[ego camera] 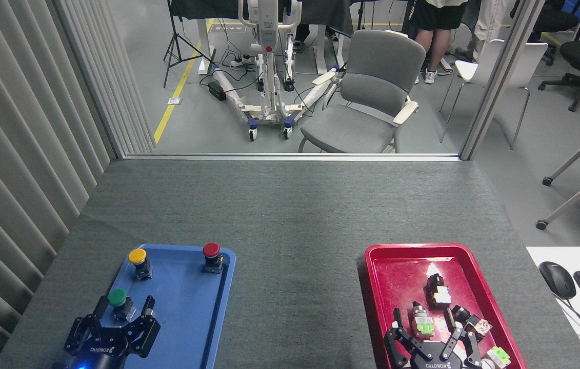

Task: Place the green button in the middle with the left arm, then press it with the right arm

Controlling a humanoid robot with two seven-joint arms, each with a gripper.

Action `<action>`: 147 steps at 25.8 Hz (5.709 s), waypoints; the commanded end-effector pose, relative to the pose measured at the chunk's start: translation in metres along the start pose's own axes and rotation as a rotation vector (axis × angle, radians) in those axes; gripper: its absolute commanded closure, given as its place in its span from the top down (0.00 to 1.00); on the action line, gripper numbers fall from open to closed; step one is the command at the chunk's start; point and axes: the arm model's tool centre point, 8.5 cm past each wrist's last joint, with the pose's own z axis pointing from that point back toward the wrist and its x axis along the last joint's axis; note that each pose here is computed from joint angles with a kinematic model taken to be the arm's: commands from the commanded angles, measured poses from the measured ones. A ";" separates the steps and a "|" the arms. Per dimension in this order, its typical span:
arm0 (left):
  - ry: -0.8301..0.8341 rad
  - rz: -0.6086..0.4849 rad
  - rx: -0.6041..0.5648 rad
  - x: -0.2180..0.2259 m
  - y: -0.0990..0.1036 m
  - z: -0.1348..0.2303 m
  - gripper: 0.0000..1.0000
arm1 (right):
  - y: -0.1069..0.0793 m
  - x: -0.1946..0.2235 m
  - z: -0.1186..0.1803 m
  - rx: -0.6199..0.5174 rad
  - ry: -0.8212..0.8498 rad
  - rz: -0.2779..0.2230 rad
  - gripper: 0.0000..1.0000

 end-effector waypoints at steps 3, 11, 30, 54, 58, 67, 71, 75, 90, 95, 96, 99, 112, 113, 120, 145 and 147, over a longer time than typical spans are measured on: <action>0.001 -0.006 0.000 -0.002 0.000 0.000 1.00 | 0.001 0.002 0.001 0.005 -0.011 -0.002 1.00; 0.003 -0.007 -0.003 -0.003 -0.001 0.000 1.00 | 0.001 0.005 0.001 0.002 -0.011 -0.004 1.00; 0.005 -0.012 -0.021 -0.003 -0.004 0.001 1.00 | 0.002 0.003 0.002 0.006 -0.011 0.004 1.00; 0.180 -0.065 -0.201 -0.070 -0.051 -0.023 1.00 | 0.006 0.006 0.005 0.019 -0.003 -0.013 1.00; 0.182 -0.062 -0.197 -0.070 -0.049 -0.030 1.00 | 0.006 0.007 0.005 0.018 -0.006 -0.012 1.00; 0.183 -0.067 -0.199 -0.072 -0.048 -0.038 0.39 | 0.008 0.007 0.008 0.018 -0.012 -0.010 1.00; 0.163 -0.100 -0.210 -0.080 -0.046 -0.033 0.09 | 0.010 0.004 0.011 0.025 0.000 -0.009 1.00; 0.053 -0.120 -0.148 -0.079 -0.030 -0.032 0.00 | 0.011 0.004 0.012 0.028 0.003 -0.010 1.00; -0.318 -0.017 0.060 0.102 0.006 -0.066 0.00 | 0.007 0.004 0.007 0.016 0.005 -0.011 1.00; -0.501 -0.041 -0.007 0.188 -0.018 -0.079 0.00 | 0.007 0.005 0.006 0.014 0.004 -0.011 1.00; -0.529 -0.067 -0.032 0.197 -0.026 -0.079 0.00 | 0.007 0.005 0.006 0.014 0.004 -0.011 1.00; -0.604 -0.138 -0.110 0.214 -0.046 -0.076 0.00 | 0.007 0.005 0.006 0.014 0.004 -0.011 1.00; -0.775 -0.123 -0.184 0.258 -0.067 -0.064 0.37 | 0.007 0.005 0.006 0.014 0.000 -0.004 1.00; -0.772 -0.124 -0.182 0.258 -0.067 -0.064 0.65 | 0.007 0.005 0.006 0.014 -0.001 -0.003 1.00; -0.741 -0.130 -0.188 0.255 -0.070 -0.062 0.99 | 0.003 0.009 0.000 0.004 -0.010 -0.007 0.99; 0.018 -0.145 0.026 0.009 0.006 0.009 0.99 | 0.004 0.153 -0.047 0.004 -0.383 0.023 0.00; 0.031 -0.146 0.017 0.006 0.002 0.011 0.99 | 0.014 0.162 -0.048 0.035 -0.395 0.033 0.00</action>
